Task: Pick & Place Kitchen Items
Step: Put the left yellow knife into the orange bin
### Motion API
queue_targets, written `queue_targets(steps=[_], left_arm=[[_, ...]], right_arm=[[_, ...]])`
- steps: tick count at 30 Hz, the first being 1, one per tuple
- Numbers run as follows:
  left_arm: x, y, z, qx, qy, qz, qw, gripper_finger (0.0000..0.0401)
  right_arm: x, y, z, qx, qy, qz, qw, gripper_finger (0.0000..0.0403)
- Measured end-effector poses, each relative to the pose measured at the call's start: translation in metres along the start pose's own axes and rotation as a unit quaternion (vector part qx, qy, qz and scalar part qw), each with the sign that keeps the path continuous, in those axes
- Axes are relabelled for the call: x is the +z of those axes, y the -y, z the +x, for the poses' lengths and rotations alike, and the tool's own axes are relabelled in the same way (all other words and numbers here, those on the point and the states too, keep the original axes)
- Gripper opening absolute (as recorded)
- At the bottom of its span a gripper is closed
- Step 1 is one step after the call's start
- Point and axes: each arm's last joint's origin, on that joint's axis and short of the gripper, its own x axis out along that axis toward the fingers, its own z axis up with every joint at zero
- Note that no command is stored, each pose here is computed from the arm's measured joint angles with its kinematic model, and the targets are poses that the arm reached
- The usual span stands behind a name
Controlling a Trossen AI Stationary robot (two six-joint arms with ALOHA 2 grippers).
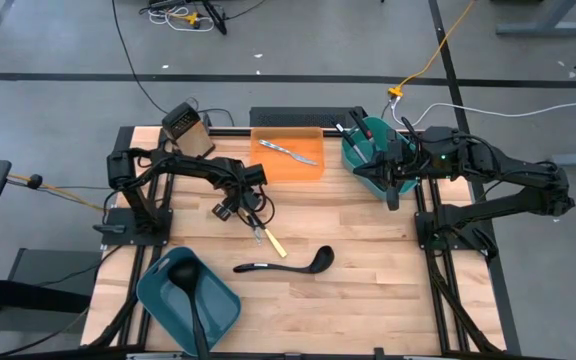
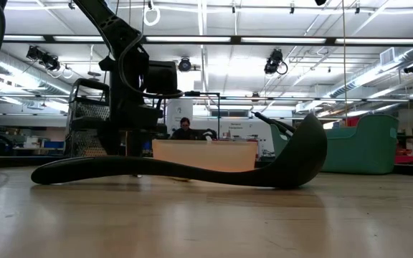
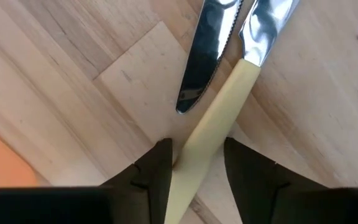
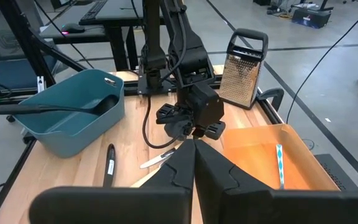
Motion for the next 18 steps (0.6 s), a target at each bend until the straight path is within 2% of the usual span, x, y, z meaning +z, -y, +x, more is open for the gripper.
queue_targets(steps=[18], left_arm=[[0.0044,0.003,-0.0001,0.001,-0.001,0.017,1.0,0.0109]], right_arm=[[0.0,0.0,0.0,0.0,0.0,0.0,1.0,0.0013]])
